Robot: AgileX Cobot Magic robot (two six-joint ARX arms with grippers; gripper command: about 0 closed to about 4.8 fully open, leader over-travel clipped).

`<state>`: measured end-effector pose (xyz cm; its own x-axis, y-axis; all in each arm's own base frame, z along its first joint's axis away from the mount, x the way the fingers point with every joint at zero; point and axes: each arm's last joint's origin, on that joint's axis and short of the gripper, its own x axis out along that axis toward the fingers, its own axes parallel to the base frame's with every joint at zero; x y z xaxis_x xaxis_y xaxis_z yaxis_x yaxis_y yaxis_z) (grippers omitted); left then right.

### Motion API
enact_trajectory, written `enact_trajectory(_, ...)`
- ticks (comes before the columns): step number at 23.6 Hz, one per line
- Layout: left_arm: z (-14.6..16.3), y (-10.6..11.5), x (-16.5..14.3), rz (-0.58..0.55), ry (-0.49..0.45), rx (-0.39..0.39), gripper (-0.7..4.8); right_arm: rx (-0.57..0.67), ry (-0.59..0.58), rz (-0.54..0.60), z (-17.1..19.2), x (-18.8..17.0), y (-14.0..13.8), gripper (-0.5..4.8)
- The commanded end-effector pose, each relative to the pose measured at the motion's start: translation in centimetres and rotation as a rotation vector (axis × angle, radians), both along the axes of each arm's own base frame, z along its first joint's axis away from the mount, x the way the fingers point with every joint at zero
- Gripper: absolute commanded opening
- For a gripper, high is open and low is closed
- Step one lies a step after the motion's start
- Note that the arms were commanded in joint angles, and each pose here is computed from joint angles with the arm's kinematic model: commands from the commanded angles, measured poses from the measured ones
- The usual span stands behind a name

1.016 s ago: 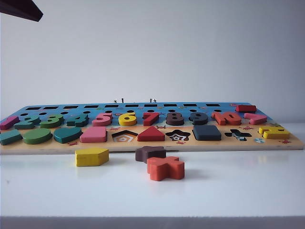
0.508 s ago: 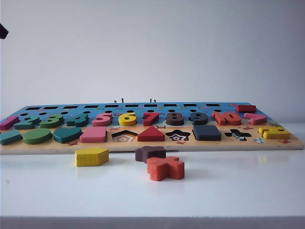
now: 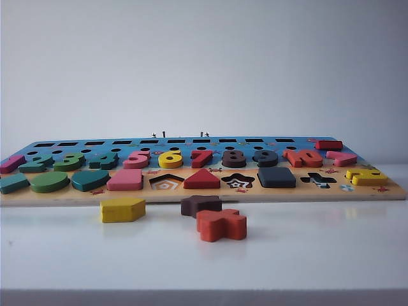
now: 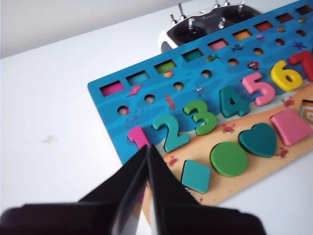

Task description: Insert the cube into the slot.

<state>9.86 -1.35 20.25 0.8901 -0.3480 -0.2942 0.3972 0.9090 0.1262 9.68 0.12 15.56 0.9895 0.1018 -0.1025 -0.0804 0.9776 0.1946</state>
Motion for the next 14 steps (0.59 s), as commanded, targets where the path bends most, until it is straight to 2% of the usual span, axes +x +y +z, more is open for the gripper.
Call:
enact_trajectory(1,-0.4,0.2,-0.1,0.058,-0.042,-0.024,0.17,-0.001,-0.026,0.005,0.2,0.0,0.0,1.44)
enact_trajectory(5,-1.3,0.2,-0.4,0.093,-0.066,-0.047,0.17,-0.001,-0.025,0.005,0.2,0.0,0.0,1.44)
enact_trajectory(14,-3.0,0.3,-0.7,0.096,-0.085,-0.062,0.17,0.000,0.022,0.004,-0.2,0.0,0.0,1.44)
